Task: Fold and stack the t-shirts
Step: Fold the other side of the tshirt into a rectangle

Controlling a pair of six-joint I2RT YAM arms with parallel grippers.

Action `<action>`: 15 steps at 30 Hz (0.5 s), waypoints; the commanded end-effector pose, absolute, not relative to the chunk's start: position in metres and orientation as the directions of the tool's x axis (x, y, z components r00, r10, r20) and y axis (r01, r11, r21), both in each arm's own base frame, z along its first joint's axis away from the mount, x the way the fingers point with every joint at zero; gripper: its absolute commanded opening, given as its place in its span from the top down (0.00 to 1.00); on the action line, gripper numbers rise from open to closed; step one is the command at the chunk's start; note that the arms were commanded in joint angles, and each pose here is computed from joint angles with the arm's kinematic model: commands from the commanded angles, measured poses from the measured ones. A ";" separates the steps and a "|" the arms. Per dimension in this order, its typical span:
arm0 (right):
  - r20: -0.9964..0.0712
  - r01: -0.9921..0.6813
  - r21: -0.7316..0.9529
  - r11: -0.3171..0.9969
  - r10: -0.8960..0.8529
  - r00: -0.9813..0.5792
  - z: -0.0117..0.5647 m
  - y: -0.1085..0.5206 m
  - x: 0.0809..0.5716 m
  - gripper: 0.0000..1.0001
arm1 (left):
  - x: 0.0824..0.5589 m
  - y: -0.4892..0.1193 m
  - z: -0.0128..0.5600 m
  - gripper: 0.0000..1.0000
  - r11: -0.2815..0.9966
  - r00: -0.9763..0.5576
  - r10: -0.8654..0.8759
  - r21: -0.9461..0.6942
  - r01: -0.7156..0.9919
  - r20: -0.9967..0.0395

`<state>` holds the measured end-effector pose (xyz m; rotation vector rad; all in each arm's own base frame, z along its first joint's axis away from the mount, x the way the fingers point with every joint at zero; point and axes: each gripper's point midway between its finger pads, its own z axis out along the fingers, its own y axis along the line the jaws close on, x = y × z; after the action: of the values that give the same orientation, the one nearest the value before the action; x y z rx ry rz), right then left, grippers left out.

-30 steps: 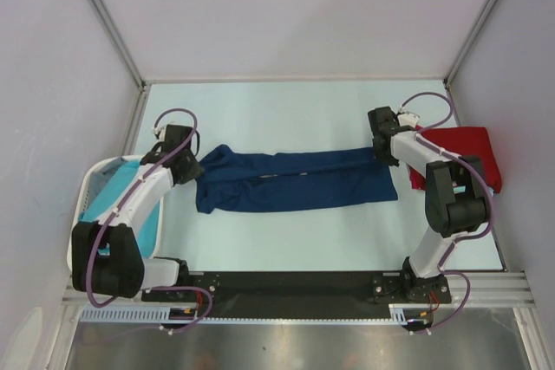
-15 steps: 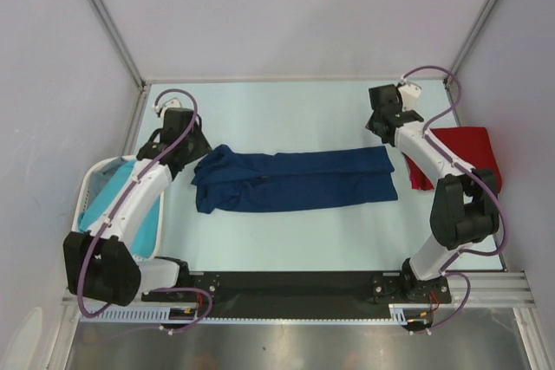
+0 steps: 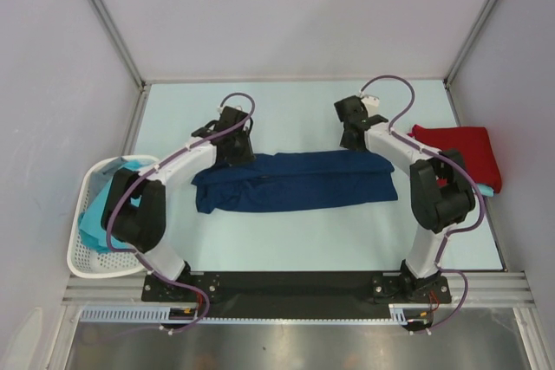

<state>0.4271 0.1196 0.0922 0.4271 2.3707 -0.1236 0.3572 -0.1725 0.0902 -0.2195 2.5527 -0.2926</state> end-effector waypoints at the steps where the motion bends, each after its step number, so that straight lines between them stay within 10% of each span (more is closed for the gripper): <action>1: -0.668 0.311 0.022 0.950 0.246 -0.702 0.091 0.127 0.414 0.65 | 0.364 -0.196 0.109 0.67 0.955 -0.816 -0.197 -0.294 -0.035 -0.544; 15: -0.585 0.312 -0.020 0.950 0.242 -0.774 0.047 0.127 0.366 0.77 | 0.328 -0.204 0.076 0.69 0.962 -0.866 -0.154 -0.271 -0.022 -0.476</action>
<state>0.3713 0.1213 0.0376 0.3634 2.5181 -0.1983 0.3335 -0.2014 0.0787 -0.1095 2.5960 -0.3264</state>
